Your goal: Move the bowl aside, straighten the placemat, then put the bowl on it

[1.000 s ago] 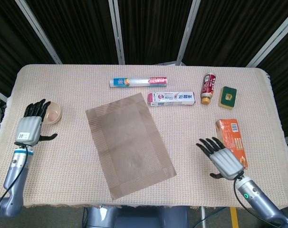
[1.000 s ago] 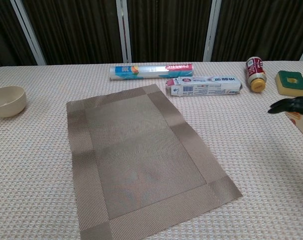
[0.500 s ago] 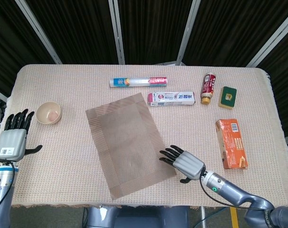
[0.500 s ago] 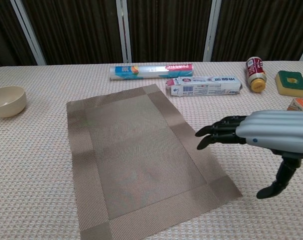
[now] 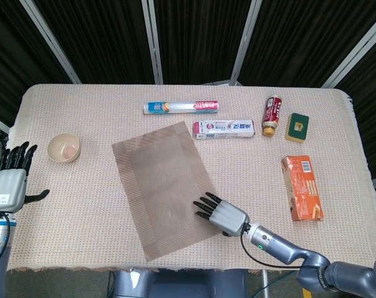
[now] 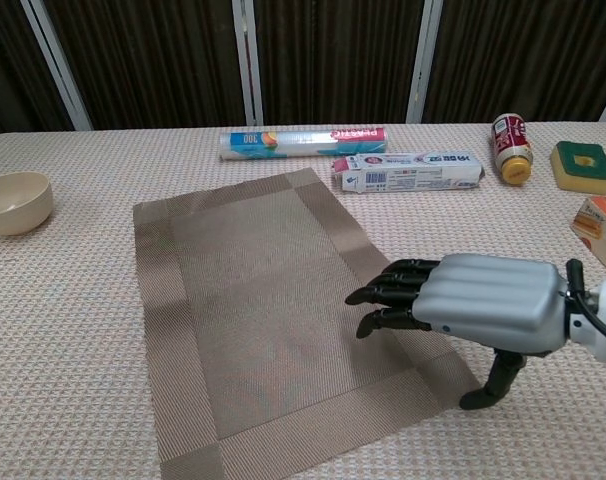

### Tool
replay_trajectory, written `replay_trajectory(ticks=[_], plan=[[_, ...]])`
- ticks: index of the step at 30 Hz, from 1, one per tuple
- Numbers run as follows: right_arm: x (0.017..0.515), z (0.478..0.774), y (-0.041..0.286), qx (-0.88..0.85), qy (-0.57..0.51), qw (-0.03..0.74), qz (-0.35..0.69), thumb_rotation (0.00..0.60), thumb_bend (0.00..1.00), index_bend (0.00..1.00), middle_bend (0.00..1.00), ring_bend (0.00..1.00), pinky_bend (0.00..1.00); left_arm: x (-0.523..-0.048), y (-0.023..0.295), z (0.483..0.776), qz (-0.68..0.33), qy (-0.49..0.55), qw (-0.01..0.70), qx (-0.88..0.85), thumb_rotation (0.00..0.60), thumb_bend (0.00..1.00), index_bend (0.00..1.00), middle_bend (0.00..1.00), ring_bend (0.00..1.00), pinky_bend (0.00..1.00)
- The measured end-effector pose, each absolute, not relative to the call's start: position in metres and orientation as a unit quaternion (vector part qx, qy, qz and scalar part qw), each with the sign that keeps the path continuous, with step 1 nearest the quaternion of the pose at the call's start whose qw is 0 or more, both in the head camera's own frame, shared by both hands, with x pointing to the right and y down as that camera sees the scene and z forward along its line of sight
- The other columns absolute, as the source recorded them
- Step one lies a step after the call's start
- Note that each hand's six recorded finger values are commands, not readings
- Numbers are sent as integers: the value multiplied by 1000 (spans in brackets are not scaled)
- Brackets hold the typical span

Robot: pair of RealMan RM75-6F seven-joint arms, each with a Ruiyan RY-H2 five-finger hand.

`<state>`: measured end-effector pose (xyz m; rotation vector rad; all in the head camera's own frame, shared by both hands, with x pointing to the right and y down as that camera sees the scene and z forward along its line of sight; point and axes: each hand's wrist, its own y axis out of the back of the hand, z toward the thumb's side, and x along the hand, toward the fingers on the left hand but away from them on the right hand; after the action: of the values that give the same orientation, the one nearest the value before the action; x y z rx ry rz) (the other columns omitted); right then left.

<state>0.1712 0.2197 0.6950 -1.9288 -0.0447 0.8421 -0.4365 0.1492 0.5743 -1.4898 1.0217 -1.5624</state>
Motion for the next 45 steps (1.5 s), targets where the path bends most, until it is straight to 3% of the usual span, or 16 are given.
replay_trajectory(ticks=[27,36,41,45], plan=[[194,701,220,-789,-18,497,361,600,66,165,13,0,0,-437,150,574,-609,393,358,-588,600,0,0,0,0,0],[190,704,218,-789,-32,498,358,600,211,175,26,0,0,-438,150,574,-611,393,357,-588,600,0,0,0,0,0],[188,702,213,-794,-50,491,356,600,242,185,33,0,0,-439,150,575,-611,393,356,-588,600,0,0,0,0,0],[187,700,211,-799,-62,483,352,600,263,248,39,0,0,-439,150,575,-612,392,355,-588,600,0,0,0,0,0]])
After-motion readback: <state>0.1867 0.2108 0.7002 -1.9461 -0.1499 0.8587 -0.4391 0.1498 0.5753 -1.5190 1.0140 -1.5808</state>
